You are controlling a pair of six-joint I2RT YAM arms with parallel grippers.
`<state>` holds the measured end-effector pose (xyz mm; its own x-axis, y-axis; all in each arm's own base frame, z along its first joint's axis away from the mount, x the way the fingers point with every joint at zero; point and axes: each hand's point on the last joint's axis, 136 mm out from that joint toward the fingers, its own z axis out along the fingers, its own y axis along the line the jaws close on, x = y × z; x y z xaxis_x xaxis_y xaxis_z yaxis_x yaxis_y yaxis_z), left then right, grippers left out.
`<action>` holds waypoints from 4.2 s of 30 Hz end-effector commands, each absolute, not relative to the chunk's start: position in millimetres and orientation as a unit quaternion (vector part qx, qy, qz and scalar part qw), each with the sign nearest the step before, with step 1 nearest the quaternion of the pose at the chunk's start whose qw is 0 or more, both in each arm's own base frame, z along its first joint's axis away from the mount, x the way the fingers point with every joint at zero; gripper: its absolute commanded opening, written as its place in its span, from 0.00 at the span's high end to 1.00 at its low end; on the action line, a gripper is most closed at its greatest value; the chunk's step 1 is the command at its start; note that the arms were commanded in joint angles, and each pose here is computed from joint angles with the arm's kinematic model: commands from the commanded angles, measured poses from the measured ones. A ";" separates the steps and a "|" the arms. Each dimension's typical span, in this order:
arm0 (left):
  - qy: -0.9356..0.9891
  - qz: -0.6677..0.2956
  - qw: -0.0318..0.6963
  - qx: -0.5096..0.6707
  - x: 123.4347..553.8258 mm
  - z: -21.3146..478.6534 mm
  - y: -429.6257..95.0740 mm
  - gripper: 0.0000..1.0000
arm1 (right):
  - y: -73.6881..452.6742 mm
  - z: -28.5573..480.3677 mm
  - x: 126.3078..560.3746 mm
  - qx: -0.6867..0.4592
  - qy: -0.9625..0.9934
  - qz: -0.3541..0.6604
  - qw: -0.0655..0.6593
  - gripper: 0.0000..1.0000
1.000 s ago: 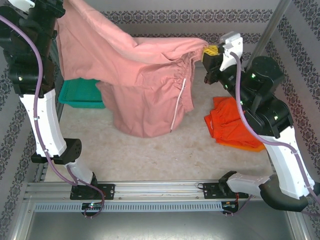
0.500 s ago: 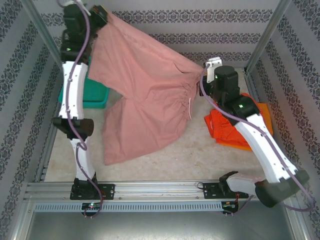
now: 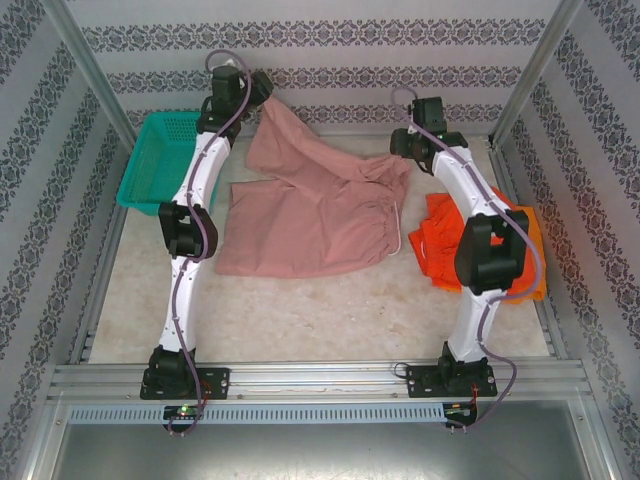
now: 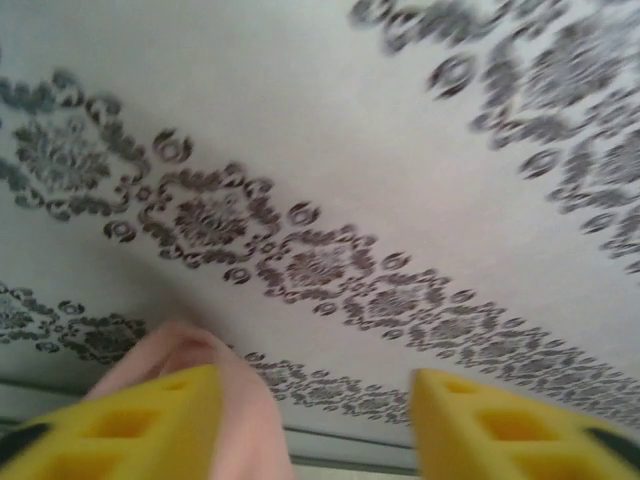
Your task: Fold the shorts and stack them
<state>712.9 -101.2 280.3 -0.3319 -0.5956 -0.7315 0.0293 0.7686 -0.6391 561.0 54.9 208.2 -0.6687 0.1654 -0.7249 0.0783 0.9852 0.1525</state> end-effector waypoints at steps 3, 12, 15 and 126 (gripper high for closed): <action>0.713 -0.311 0.613 -0.135 687.7 377.7 -119.1 0.14 | 41.8 261.5 574.7 0.138 0.882 0.112 0.437 0.36; 0.783 -0.314 0.533 -0.071 606.2 379.4 -174.3 0.01 | 107.4 245.0 512.8 0.052 0.897 0.182 0.401 0.23; 0.791 -0.316 0.519 -0.073 567.0 349.1 -187.5 0.00 | 135.4 221.7 500.4 0.024 0.906 0.222 0.359 0.20; 0.892 -0.186 0.318 -0.262 236.0 49.8 -102.1 0.00 | 162.9 36.2 468.3 0.136 0.950 0.242 0.146 0.10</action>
